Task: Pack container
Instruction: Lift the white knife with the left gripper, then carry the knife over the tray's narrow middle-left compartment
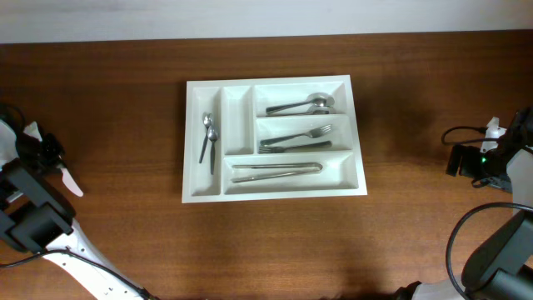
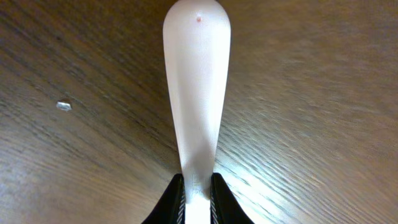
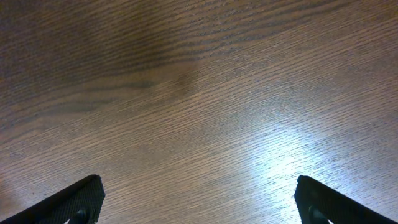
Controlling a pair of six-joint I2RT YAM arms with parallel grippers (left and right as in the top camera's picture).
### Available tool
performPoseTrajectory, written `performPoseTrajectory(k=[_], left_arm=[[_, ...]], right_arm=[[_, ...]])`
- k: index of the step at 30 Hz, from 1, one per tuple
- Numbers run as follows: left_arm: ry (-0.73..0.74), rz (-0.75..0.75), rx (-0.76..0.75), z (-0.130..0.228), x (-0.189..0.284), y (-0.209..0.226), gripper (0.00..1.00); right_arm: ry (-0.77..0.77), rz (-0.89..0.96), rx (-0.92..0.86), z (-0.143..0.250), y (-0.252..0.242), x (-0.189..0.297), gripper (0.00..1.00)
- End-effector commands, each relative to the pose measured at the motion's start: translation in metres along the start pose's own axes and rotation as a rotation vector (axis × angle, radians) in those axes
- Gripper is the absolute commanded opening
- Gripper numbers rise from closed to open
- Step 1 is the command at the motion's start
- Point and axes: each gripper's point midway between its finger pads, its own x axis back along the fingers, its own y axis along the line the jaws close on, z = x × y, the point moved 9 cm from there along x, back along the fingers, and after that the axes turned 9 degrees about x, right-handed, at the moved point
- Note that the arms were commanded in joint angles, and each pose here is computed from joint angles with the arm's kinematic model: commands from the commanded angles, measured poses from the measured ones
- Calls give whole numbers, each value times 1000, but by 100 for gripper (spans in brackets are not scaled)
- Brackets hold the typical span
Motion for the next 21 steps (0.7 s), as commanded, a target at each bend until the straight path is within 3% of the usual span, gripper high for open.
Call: performPoseTrajectory(k=[1,12,16,21], left_arm=[[-71,73,-40,-11,29,-21,2],[-206,237,-330,19,124,-129,2],[-198,282,-449,49,132,-186,2],[-139,314,-471,93,127,-250,2]], right_arm=[[-1,-10,3,-1,1,-2,99],[-1,-10,3,-1,1,-2,99],[-1,-10,3,-1,1,-2,99],[-1,-10,3,-1,1,-2,99]])
